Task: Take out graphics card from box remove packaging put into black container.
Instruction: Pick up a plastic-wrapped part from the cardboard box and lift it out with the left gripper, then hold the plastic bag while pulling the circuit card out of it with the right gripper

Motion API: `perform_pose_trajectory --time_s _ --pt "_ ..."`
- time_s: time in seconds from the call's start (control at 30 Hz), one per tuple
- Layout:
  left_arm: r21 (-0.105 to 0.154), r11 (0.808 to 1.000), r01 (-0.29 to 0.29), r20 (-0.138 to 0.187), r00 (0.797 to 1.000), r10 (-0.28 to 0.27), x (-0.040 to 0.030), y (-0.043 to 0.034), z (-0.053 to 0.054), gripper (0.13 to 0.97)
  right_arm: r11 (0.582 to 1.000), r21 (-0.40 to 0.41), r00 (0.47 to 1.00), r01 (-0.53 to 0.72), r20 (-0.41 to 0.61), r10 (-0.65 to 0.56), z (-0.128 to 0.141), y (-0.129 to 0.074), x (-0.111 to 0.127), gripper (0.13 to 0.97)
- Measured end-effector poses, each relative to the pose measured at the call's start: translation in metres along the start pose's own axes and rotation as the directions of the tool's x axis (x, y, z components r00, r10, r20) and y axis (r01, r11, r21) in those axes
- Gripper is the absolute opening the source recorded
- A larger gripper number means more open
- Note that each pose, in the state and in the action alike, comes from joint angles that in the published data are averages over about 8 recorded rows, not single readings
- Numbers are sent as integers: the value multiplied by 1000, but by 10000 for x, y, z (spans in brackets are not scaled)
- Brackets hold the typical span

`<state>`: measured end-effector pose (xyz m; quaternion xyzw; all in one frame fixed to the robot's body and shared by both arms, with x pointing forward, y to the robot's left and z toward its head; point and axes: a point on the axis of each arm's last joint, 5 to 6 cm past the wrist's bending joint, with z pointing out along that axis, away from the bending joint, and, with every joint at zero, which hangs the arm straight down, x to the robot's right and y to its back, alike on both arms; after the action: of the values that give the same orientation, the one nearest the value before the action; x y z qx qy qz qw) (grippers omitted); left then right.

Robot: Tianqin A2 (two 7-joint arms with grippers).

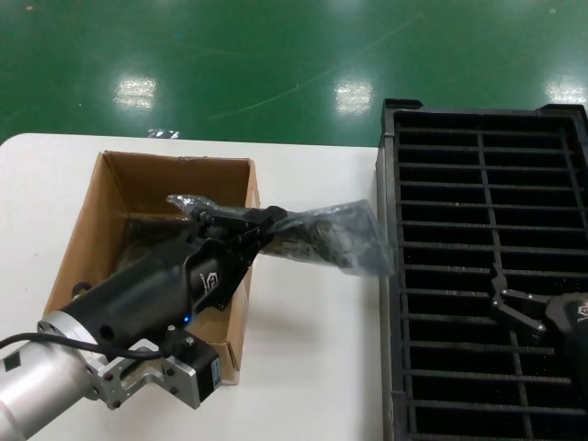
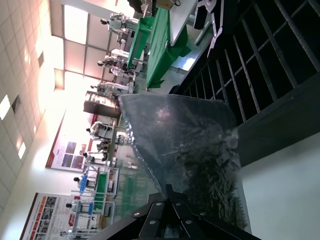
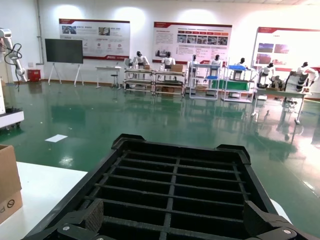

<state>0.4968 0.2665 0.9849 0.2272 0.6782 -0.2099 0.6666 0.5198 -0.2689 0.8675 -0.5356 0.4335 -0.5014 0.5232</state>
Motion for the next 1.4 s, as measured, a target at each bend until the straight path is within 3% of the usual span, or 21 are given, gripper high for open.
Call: perform_pose_trajectory --time_s 0.43,0.83,1.0,1.2,1.4 --pt "2 1000 0 0 1000 0 1 -5 8 139 1000 13 1000 1 14 -1 27 -32 -63 966" --pt "2 1000 0 0 1000 0 1 -5 8 139 986 169 990 2 139 -26 271 -497 -801 951" --pt "2 1000 0 0 1000 0 1 -5 8 139 984 179 986 6 161 -35 304 -661 -1012 928" --pt "2 1000 0 0 1000 0 1 -5 8 139 988 152 992 39 110 -56 308 -773 -1081 862" --pt "2 1000 0 0 1000 0 1 -5 8 139 990 118 997 74 15 -77 281 -785 -960 781"
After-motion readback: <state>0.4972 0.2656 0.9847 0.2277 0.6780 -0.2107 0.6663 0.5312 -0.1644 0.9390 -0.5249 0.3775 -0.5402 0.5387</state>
